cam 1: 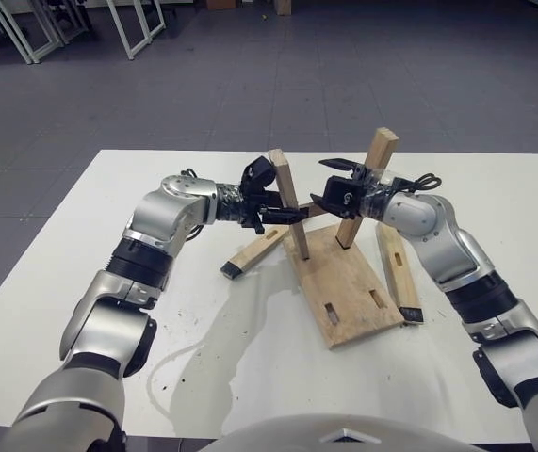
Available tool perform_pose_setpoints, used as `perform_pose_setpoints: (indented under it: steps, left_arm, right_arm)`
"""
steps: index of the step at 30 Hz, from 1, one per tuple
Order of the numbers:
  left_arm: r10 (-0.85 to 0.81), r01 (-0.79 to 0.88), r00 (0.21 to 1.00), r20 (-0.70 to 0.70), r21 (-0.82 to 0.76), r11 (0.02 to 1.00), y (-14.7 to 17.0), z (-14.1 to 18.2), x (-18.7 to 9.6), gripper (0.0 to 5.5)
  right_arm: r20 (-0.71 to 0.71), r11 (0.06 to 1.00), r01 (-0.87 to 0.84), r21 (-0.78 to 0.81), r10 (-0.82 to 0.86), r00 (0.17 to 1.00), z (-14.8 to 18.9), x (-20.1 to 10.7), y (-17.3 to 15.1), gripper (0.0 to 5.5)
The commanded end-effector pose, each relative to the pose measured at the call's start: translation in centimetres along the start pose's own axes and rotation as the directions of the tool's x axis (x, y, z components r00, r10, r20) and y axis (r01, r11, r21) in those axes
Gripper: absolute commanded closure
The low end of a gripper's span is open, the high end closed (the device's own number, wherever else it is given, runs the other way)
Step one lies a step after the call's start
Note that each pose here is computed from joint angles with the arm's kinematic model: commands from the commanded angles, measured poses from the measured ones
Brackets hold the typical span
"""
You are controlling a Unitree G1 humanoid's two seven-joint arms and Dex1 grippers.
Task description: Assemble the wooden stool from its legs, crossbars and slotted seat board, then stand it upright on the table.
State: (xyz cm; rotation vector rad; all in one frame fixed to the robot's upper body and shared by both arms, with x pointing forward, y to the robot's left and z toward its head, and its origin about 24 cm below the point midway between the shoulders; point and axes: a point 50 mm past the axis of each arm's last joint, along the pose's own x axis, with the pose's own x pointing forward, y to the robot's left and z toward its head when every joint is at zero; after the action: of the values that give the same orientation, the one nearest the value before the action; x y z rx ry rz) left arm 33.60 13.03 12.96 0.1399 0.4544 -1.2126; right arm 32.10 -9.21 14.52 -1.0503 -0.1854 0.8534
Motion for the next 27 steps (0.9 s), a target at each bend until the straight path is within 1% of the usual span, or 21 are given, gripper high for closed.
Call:
perform_pose_setpoints:
  steps: [1, 3, 5, 6, 7, 9, 10, 12, 14, 15, 18, 20, 23, 25, 27]
  left_arm:
    - [0.058, -0.100, 0.937, -0.346, -0.105, 0.989, 0.0, -7.3, 0.8, 3.47]
    - [0.097, -0.123, 0.956, -0.277, -0.077, 0.989, 0.3, -6.2, 0.6, 3.47]
    - [0.128, -0.139, 0.973, -0.191, -0.044, 0.989, 0.6, -4.5, 0.4, 3.47]
    - [0.139, -0.143, 0.979, -0.147, -0.015, 0.990, 0.6, -3.6, 0.3, 3.09]
    - [0.148, -0.147, 0.987, -0.070, 0.013, 0.989, 0.6, -2.3, 0.1, 2.91]
    - [0.148, -0.151, 0.988, 0.043, 0.065, 0.986, 0.5, -0.1, -0.5, 2.57]
    - [0.143, -0.149, 0.987, 0.074, 0.075, 0.986, 0.3, 0.4, -0.8, 2.38]
    - [0.126, -0.134, 0.988, 0.090, 0.095, 0.986, 0.0, 0.7, -1.6, 2.06]
    - [0.145, -0.150, 0.987, 0.062, 0.081, 0.985, -0.1, -0.3, -2.9, 1.76]
    - [0.170, -0.172, 0.985, 0.029, 0.074, 0.982, -0.2, -1.2, -3.8, 1.66]
    - [0.269, -0.265, 0.962, -0.052, 0.065, 0.962, -1.1, -3.7, -6.3, 1.62]
    - [0.364, -0.360, 0.930, -0.059, 0.059, 0.931, -1.8, -4.7, -7.5, 1.62]
    - [0.526, -0.524, 0.844, -0.108, 0.050, 0.850, -2.7, -7.3, -8.2, 1.62]
    - [0.640, -0.643, 0.758, -0.124, 0.022, 0.766, -3.1, -9.1, -8.5, 1.62]
    - [0.756, -0.763, 0.644, -0.114, -0.025, 0.646, -3.7, -10.8, -9.1, 1.62]
  right_arm:
    - [-0.127, 0.989, -0.112, 0.097, 0.124, 0.984, -2.5, -0.2, 2.8, 2.36]
    - [-0.076, 0.987, 0.000, 0.161, 0.012, 0.997, -1.5, -0.3, 1.0, 2.36]
    - [-0.024, 0.962, 0.144, 0.231, -0.143, 0.989, -0.2, -0.9, -1.7, 2.36]
    - [-0.007, 0.946, 0.196, 0.260, -0.201, 0.980, 0.2, -1.3, -2.7, 2.36]
    - [0.000, 0.932, 0.230, 0.280, -0.240, 0.971, 0.5, -1.8, -3.6, 2.36]
    - [-0.003, 0.918, 0.255, 0.306, -0.266, 0.964, 0.6, -2.6, -4.2, 2.36]
    - [-0.010, 0.914, 0.261, 0.312, -0.271, 0.962, 0.5, -2.8, -4.3, 2.36]
    - [-0.029, 0.908, 0.261, 0.328, -0.266, 0.963, 0.1, -3.4, -4.1, 2.36]
    - [-0.017, 0.895, 0.232, 0.381, -0.245, 0.969, 0.0, -4.4, -3.7, 2.36]
    - [0.018, 0.881, 0.181, 0.438, -0.210, 0.978, 0.1, -5.2, -3.3, 2.36]
    - [0.134, 0.817, 0.022, 0.576, -0.121, 0.984, 0.6, -8.0, -2.7, 2.36]
    - [0.129, 0.796, -0.021, 0.605, -0.072, 0.989, 0.3, -9.4, -2.4, 2.36]
    - [0.035, 0.787, -0.034, 0.616, 0.016, 0.999, -1.3, -10.3, -0.7, 2.36]
    - [-0.024, 0.758, -0.018, 0.652, 0.044, 0.999, -2.5, -10.4, 0.9, 2.36]
    - [-0.069, 0.703, 0.033, 0.711, 0.024, 0.997, -3.7, -10.4, 2.4, 2.36]
